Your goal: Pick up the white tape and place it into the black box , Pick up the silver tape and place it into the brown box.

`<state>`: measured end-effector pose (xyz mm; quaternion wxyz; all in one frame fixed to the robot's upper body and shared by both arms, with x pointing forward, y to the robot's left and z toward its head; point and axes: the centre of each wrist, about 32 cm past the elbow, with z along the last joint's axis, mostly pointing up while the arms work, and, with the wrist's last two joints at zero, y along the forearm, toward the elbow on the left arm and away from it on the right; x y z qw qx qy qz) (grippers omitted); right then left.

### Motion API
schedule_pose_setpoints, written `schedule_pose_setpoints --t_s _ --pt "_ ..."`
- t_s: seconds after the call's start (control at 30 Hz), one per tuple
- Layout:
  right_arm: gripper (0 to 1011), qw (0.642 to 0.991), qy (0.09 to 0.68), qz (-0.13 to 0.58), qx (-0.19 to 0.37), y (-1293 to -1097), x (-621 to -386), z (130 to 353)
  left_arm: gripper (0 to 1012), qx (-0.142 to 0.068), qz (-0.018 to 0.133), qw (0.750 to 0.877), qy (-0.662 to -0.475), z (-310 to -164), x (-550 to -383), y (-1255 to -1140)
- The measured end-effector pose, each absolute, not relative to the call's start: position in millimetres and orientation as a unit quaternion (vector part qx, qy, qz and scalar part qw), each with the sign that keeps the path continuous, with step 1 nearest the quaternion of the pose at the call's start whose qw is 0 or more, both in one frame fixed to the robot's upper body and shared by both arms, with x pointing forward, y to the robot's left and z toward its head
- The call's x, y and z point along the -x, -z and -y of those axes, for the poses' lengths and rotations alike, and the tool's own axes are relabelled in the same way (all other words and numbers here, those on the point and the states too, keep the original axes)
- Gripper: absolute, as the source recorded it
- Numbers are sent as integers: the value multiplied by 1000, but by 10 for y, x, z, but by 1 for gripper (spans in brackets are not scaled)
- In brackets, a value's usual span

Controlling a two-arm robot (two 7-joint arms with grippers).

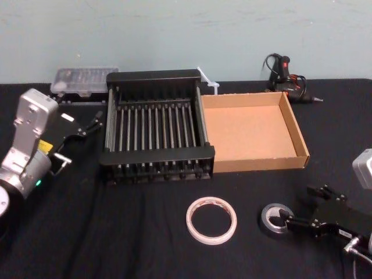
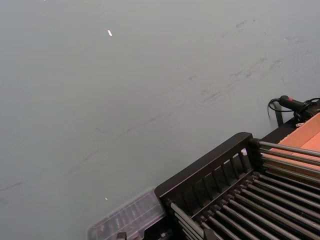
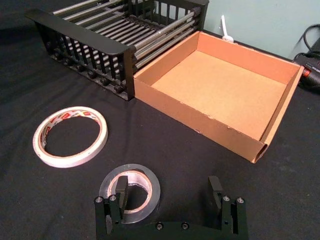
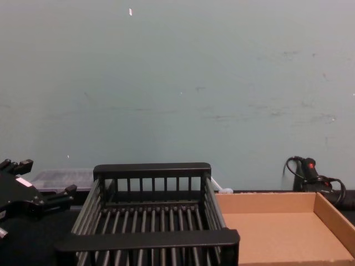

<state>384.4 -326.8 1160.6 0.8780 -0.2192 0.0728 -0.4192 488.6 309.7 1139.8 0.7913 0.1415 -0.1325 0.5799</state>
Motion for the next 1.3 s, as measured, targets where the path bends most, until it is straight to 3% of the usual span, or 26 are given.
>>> schedule_pose_setpoints --t_s 1.3 --pt "1002 871 414 -111 238 -11547 -4008 3193 1001 -141 132 791 -580 -3097 -4886 -11398"
